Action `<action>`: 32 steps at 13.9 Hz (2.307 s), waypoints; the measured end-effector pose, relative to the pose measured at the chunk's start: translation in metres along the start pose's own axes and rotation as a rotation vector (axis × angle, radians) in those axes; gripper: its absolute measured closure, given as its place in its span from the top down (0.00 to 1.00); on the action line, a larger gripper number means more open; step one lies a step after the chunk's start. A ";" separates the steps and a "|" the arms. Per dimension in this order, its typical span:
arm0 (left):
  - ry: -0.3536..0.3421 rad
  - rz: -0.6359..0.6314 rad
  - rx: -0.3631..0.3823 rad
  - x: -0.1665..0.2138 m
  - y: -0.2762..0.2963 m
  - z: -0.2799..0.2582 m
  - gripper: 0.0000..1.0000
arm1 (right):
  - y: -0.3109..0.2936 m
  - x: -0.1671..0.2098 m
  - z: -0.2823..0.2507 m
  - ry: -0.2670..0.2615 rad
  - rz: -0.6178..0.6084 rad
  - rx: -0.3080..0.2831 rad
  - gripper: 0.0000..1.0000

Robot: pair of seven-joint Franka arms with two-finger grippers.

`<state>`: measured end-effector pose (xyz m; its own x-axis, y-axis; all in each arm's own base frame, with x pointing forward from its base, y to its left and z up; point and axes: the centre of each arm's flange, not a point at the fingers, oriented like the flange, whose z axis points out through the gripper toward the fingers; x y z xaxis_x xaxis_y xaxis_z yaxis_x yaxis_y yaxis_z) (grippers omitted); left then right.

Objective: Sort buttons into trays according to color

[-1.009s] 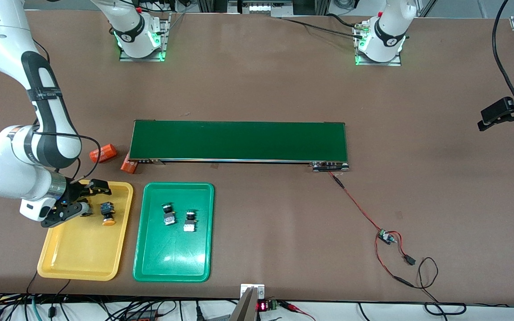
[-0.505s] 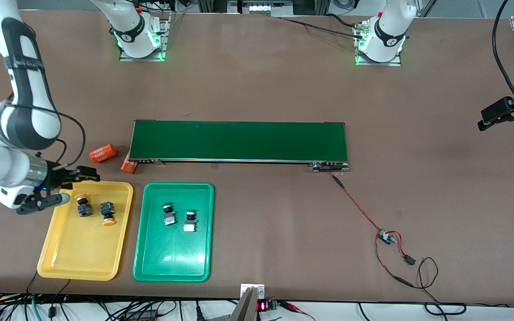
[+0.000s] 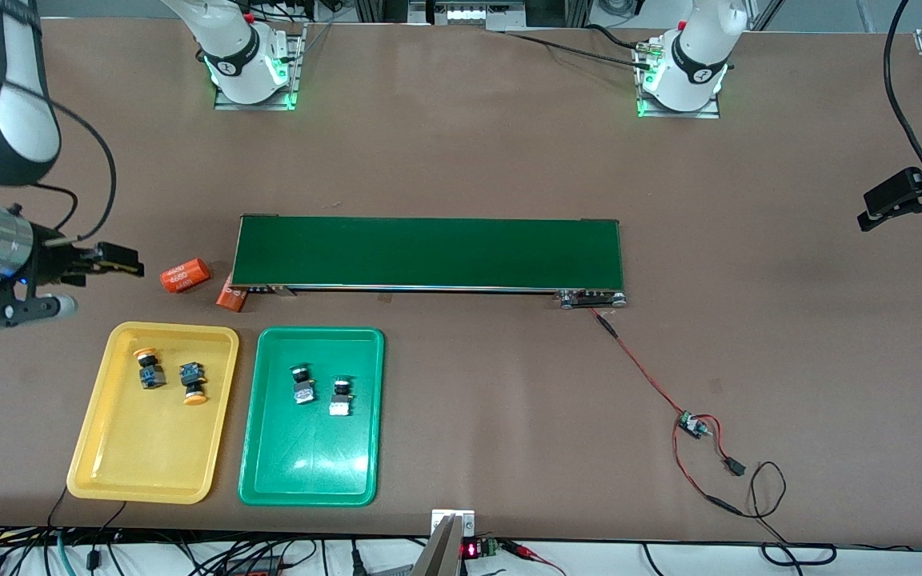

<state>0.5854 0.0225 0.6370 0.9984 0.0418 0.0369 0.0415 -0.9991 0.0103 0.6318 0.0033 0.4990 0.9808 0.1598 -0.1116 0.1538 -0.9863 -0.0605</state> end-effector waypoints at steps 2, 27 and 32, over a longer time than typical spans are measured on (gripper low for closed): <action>0.000 -0.001 0.000 0.000 0.000 0.000 1.00 | -0.010 -0.018 -0.027 -0.002 -0.006 -0.017 1.00; -0.002 -0.022 0.002 0.000 -0.010 0.000 1.00 | -0.004 -0.100 -0.053 -0.084 0.110 -0.060 1.00; -0.001 -0.022 0.002 0.000 -0.010 0.000 1.00 | -0.001 -0.099 -0.053 -0.072 0.177 -0.062 1.00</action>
<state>0.5848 0.0327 0.6366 0.9973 0.0636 0.0353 0.0634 -0.9979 0.0092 0.5407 -0.0135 0.5626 0.9824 -0.0158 -0.1863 -0.0109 -0.9996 0.0274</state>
